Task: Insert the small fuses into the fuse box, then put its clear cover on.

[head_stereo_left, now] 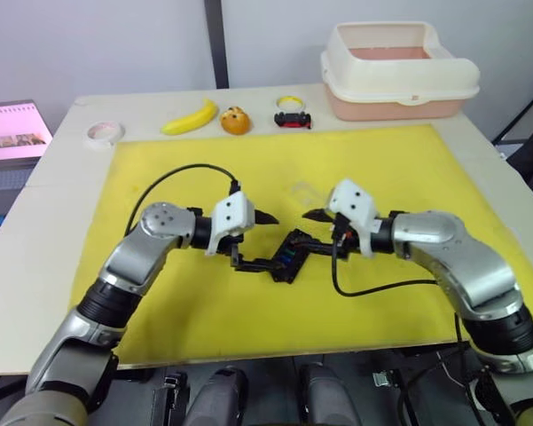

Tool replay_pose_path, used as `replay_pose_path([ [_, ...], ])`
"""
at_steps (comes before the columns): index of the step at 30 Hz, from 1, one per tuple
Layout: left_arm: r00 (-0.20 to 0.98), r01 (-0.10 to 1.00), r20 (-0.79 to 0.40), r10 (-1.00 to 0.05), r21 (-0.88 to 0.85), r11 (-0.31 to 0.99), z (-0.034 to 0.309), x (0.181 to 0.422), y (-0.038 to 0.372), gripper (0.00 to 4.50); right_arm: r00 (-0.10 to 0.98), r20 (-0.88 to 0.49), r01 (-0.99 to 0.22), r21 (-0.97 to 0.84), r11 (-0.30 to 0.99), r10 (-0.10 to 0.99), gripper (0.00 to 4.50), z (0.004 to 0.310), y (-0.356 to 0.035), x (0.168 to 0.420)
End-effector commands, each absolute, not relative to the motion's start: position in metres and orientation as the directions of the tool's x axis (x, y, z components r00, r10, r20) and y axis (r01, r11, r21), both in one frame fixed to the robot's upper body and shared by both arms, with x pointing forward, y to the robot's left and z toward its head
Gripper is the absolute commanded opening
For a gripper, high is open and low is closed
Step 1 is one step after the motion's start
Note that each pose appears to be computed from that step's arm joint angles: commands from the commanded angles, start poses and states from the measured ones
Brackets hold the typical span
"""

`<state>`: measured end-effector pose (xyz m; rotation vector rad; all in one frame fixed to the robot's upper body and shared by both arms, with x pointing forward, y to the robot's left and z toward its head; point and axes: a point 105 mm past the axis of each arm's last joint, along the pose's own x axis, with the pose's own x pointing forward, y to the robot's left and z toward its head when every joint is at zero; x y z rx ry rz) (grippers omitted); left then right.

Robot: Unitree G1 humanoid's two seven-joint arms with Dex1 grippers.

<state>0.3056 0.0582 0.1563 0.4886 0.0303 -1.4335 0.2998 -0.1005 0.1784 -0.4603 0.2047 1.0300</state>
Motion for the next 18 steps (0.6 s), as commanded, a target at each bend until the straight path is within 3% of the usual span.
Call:
replay_pose_path([
  [1,0.150,0.941,-0.295,-0.944,0.337,0.044,0.166,0.304,0.060,4.50,0.513,-0.314,-0.854,-0.284,0.436,0.799,2.97,0.197,-0.098,0.293],
  [6,0.134,0.943,-0.298,-0.945,0.332,0.029,0.165,0.301,0.059,4.50,0.549,-0.243,-0.835,-0.212,0.508,0.800,2.97,0.183,-0.095,0.292],
  [9,0.134,0.942,-0.301,-0.944,0.334,0.027,0.164,0.301,0.060,4.50,0.555,-0.230,-0.831,-0.192,0.522,0.799,1.72,0.173,-0.094,0.288],
  [12,0.134,0.942,-0.306,-0.943,0.335,0.025,0.163,0.301,0.061,4.50,0.561,-0.235,-0.828,-0.189,0.529,0.794,0.11,0.165,-0.094,0.287],
  [18,0.136,0.940,-0.313,-0.940,0.340,0.023,0.163,0.302,0.062,4.50,0.573,-0.242,-0.820,-0.175,0.545,0.783,0.04,0.157,-0.092,0.288],
])
